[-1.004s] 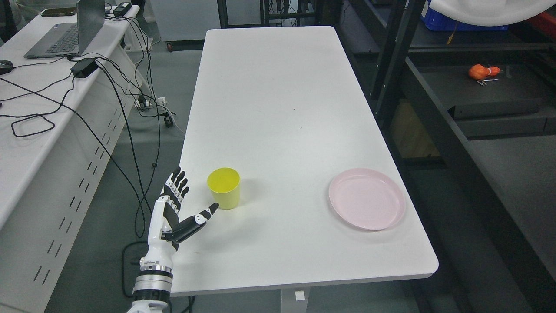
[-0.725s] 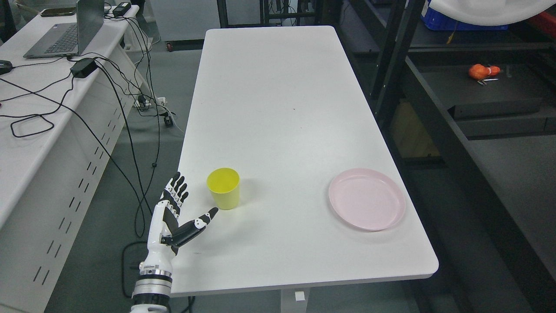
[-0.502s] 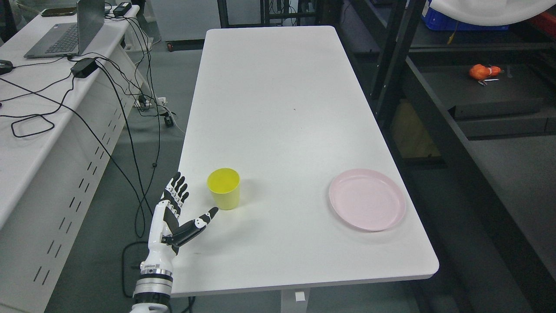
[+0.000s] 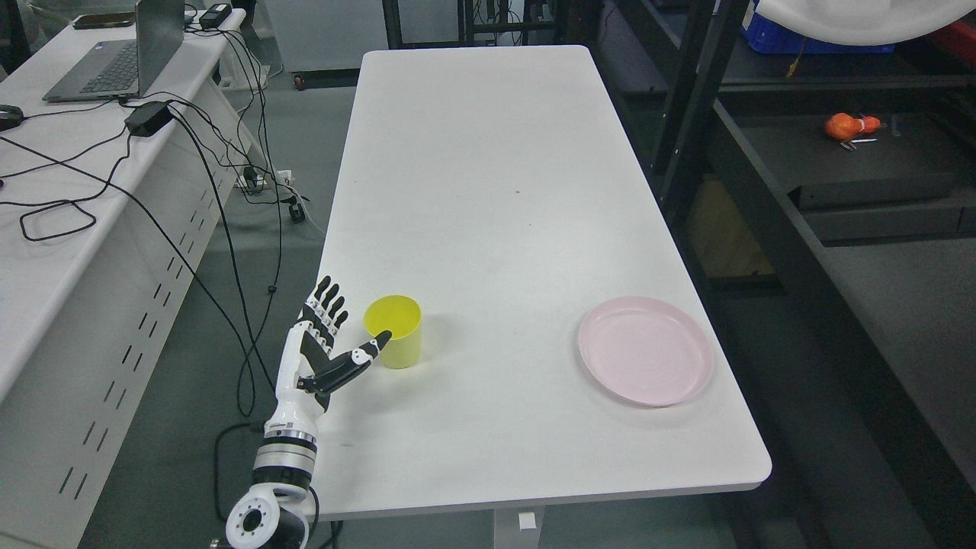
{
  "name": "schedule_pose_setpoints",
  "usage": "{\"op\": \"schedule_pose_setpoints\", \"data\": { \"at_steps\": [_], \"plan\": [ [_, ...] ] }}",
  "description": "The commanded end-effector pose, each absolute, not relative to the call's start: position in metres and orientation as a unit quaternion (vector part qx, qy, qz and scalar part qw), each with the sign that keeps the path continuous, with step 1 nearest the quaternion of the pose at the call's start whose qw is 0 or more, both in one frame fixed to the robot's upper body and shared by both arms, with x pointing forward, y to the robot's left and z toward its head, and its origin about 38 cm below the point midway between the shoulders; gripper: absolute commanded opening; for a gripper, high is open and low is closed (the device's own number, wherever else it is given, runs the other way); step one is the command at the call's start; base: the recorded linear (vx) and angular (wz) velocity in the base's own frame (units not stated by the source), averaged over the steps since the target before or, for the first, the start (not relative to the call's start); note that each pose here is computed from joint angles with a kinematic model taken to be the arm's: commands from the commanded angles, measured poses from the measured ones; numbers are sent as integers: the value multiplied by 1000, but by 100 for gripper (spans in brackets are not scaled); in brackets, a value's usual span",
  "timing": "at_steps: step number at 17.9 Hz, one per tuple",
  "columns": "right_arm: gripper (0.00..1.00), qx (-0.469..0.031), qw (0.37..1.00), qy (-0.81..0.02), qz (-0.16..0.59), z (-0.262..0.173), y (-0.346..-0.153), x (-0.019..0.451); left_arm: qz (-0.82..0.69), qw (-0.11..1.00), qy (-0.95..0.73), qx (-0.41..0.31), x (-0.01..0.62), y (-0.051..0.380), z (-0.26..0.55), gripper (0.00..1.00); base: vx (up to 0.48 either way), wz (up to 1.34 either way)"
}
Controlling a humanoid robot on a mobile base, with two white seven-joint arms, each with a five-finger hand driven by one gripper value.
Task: Place yellow IKEA cup on middle right shelf
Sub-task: 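Reach the left hand toward the yellow cup on the table, then close the left hand around the yellow cup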
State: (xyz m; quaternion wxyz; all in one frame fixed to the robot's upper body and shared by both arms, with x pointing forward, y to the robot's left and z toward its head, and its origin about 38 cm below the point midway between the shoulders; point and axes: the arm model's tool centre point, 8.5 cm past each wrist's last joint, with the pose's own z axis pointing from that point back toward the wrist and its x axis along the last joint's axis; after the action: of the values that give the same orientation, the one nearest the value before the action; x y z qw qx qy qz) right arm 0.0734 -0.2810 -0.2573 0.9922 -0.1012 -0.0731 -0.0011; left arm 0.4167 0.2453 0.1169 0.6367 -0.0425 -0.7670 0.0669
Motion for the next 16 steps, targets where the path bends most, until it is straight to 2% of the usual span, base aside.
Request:
{"op": "schedule_pose_setpoints", "data": {
  "at_steps": [1, 8, 13, 16],
  "plan": [
    [99, -108, 992, -66, -4, -257, -291, 64, 34, 678, -731, -68, 434, 223, 85, 99, 0, 0],
    [99, -108, 992, -66, -4, -257, -291, 64, 5, 693, -716, -83, 444, 200, 75, 99, 0, 0],
    [99, -108, 992, -66, -4, -257, -291, 64, 1, 704, -705, -80, 453, 200, 68, 99, 0, 0],
    [99, -108, 992, -66, -4, -257, -291, 64, 2, 708, -702, -78, 455, 201, 66, 94, 0, 0]
  ]
}}
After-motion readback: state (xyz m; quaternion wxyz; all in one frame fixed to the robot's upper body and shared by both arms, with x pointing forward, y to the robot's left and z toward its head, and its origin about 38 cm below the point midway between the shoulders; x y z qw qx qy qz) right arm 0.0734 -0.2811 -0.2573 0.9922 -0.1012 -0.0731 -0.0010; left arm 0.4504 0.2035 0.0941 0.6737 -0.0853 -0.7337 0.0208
